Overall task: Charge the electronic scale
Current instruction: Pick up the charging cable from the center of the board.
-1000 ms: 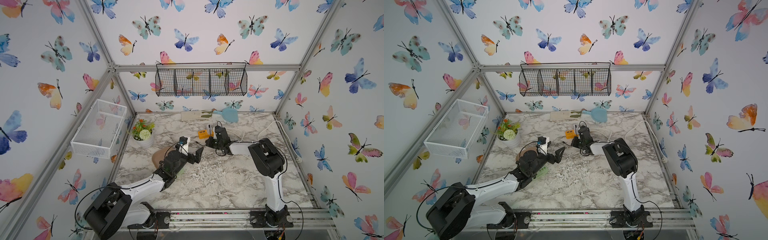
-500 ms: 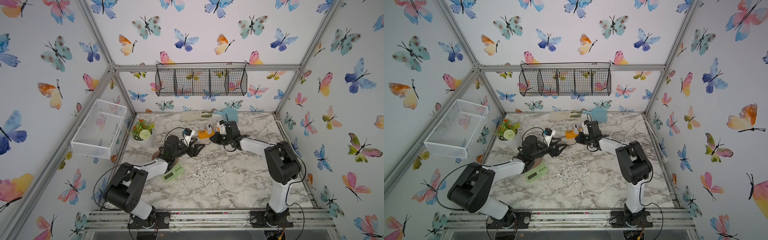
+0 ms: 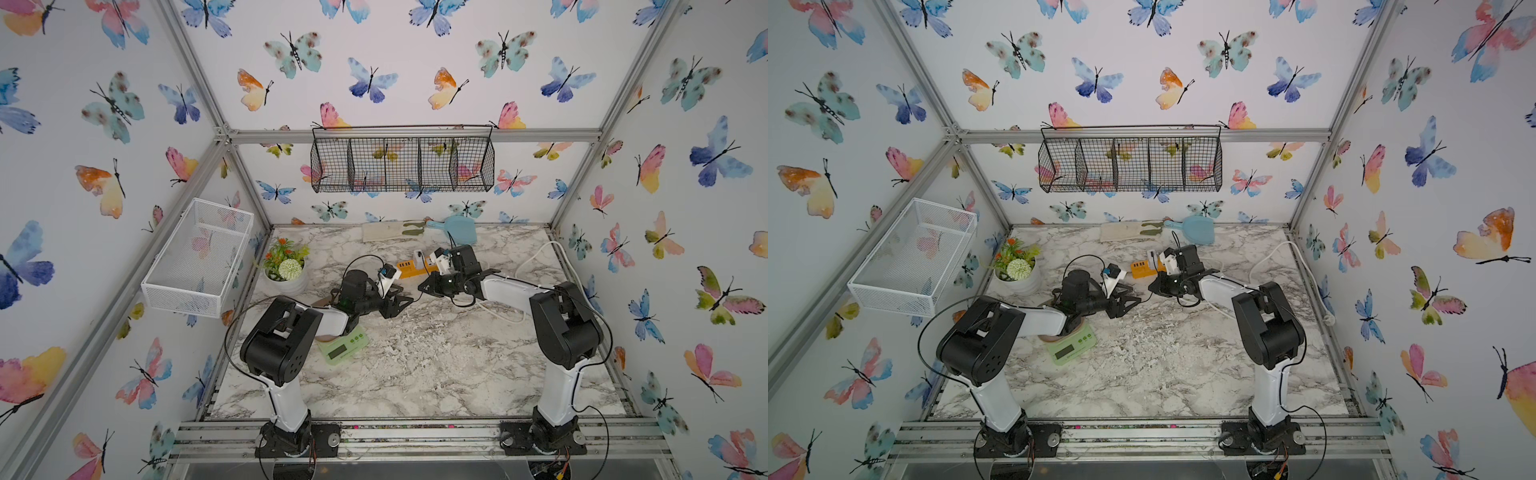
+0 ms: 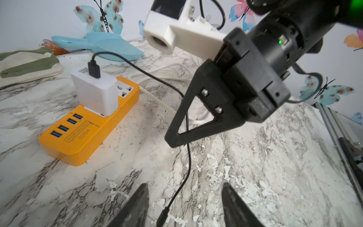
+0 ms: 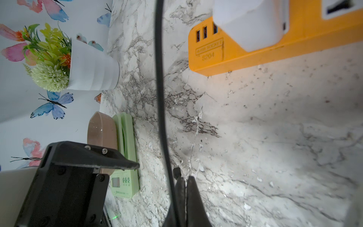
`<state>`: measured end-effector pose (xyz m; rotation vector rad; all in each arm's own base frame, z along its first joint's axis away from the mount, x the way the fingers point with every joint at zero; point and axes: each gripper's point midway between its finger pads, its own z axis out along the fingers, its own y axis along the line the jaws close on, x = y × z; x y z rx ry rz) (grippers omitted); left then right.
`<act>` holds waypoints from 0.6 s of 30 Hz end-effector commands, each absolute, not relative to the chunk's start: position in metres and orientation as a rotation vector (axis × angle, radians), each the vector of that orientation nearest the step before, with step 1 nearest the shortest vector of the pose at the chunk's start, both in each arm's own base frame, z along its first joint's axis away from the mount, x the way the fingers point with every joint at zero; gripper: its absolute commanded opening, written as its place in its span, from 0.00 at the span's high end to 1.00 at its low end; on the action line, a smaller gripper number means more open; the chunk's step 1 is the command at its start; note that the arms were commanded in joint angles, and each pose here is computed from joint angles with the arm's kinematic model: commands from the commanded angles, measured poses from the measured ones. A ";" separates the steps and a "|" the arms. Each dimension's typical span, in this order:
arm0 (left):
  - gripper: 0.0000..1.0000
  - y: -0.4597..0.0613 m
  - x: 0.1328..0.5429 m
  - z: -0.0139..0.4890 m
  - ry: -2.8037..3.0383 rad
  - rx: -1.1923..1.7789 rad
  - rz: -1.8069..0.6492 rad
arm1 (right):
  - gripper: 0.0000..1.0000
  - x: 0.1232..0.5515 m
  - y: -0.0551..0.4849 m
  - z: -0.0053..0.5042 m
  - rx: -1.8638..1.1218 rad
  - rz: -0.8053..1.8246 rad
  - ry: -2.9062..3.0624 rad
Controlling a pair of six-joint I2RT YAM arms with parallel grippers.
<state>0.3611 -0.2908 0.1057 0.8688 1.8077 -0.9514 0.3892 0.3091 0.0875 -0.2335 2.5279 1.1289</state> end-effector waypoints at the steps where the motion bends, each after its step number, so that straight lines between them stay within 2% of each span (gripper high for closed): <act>1: 0.46 -0.293 0.358 0.098 1.797 0.909 -0.979 | 0.99 0.384 0.308 0.107 -0.277 1.168 2.503; 14: 0.47 -0.292 0.363 0.074 1.883 0.879 -0.976 | 0.99 0.382 0.309 0.118 -0.294 1.229 2.483; 18: 0.53 -0.293 0.360 0.073 1.884 0.887 -0.983 | 0.99 0.382 0.309 0.123 -0.296 1.237 2.473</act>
